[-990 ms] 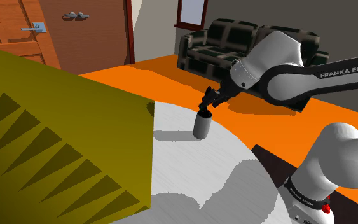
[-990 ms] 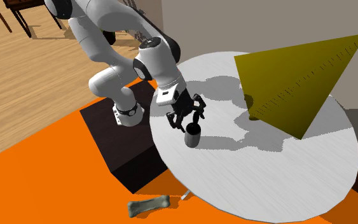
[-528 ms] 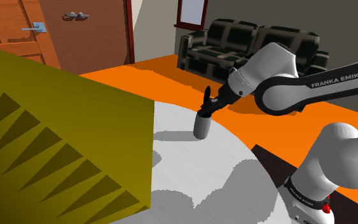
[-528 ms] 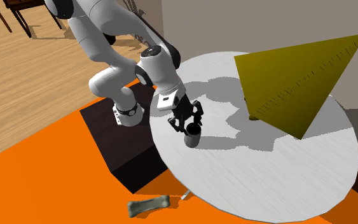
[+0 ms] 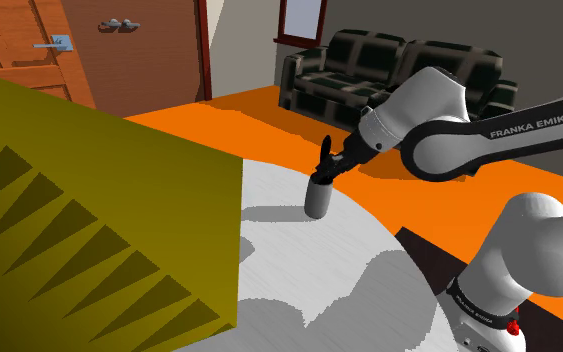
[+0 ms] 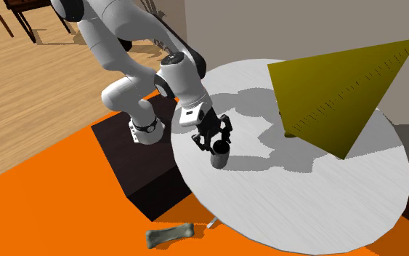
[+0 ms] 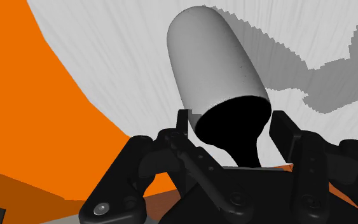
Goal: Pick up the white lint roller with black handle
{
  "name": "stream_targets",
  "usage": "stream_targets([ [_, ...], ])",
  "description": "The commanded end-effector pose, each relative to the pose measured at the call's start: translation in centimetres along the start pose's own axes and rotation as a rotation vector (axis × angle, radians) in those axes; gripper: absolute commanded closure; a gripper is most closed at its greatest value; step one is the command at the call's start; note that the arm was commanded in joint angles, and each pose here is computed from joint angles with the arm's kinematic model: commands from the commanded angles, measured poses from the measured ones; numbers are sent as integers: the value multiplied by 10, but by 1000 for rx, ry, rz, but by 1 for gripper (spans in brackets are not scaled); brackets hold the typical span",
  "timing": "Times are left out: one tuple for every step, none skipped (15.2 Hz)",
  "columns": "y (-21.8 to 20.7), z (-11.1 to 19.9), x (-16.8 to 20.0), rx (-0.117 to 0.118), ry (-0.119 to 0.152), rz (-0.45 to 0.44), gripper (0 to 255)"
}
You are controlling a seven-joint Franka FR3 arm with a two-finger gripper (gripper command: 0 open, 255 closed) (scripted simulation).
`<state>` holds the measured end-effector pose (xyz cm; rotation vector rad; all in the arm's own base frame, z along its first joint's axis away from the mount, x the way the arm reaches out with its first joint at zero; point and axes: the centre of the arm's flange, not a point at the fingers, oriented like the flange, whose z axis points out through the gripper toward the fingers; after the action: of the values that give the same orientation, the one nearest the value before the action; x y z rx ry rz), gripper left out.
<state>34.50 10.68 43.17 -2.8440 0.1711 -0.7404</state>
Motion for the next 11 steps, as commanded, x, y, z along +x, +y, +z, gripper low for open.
stream_targets([
  [1,2,0,-1,-2,0,255],
  [0,-3,3,-1,-2,0,255],
  [-2,-7,5,-1,-2,0,255],
  [-3,-12,8,-1,-2,0,255],
  [-4,-16,10,-1,-2,0,255],
  [-5,-21,13,-1,-2,0,255],
  [-6,-25,15,-1,-2,0,255],
  [-7,-30,18,-1,-2,0,255],
  [-8,-34,20,-1,-2,0,255],
  [-10,-39,23,-1,-2,0,255],
  [-11,-43,25,-1,-2,0,255],
])
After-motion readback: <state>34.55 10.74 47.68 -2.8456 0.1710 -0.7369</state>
